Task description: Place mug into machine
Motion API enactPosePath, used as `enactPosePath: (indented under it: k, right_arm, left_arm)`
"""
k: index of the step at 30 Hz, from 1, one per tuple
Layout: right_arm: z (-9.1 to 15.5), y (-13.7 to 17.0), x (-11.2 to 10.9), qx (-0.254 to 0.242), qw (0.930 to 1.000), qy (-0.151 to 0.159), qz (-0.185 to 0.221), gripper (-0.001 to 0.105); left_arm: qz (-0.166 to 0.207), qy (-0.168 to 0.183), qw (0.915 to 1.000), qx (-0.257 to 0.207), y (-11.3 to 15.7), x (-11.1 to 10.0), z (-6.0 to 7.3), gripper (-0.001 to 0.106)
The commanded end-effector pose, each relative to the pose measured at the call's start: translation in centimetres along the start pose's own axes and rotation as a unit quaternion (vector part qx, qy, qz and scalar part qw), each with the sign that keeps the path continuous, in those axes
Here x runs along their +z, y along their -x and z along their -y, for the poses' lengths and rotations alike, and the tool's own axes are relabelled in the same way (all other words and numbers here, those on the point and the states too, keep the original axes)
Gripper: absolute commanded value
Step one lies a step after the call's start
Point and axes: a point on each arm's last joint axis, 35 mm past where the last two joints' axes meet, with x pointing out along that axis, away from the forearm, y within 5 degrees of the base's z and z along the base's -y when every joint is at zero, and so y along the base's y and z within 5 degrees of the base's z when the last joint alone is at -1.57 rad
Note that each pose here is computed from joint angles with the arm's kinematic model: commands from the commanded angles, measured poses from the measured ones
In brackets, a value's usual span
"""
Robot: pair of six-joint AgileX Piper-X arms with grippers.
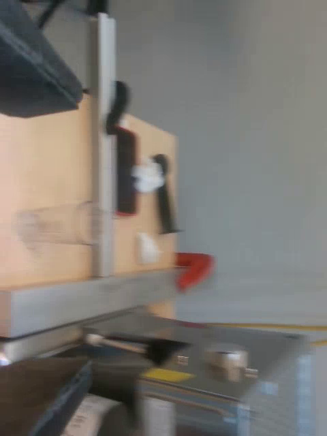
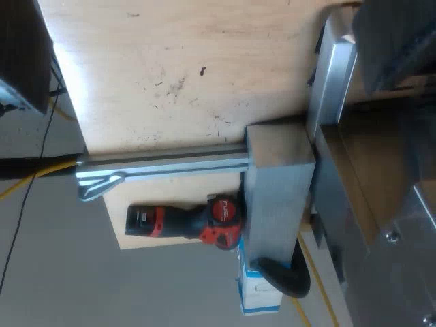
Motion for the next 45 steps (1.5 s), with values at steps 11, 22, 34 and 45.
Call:
enactPosePath:
  k: [11,22,34,45]
  right_arm:
    - [-0.5,1.2,-1.3,0.024,0.9994,0.014,-0.019,0.092]
    - [-1.0,-2.5,-2.0,0.066,0.9964,0.029,0.044,0.092]
    - [-1.8,-5.5,-5.4,0.083,0.9962,0.02,-0.019,0.092]
    - [-2.6,-7.2,-9.1,0.105,0.9884,0.003,-0.11,0.092]
  left_arm:
    - [-0.099,-0.02,0.9948,0.016,0.1,-1.8,-0.4,0.075]
    - [-0.027,-0.017,0.9994,-0.013,-1.9,-1.0,0.2,0.075]
    - [-0.106,-0.02,0.9926,-0.057,-6.7,-5.5,0.2,0.075]
    - [-0.146,-0.021,0.9875,-0.055,-8.5,-8.1,-0.1,0.075]
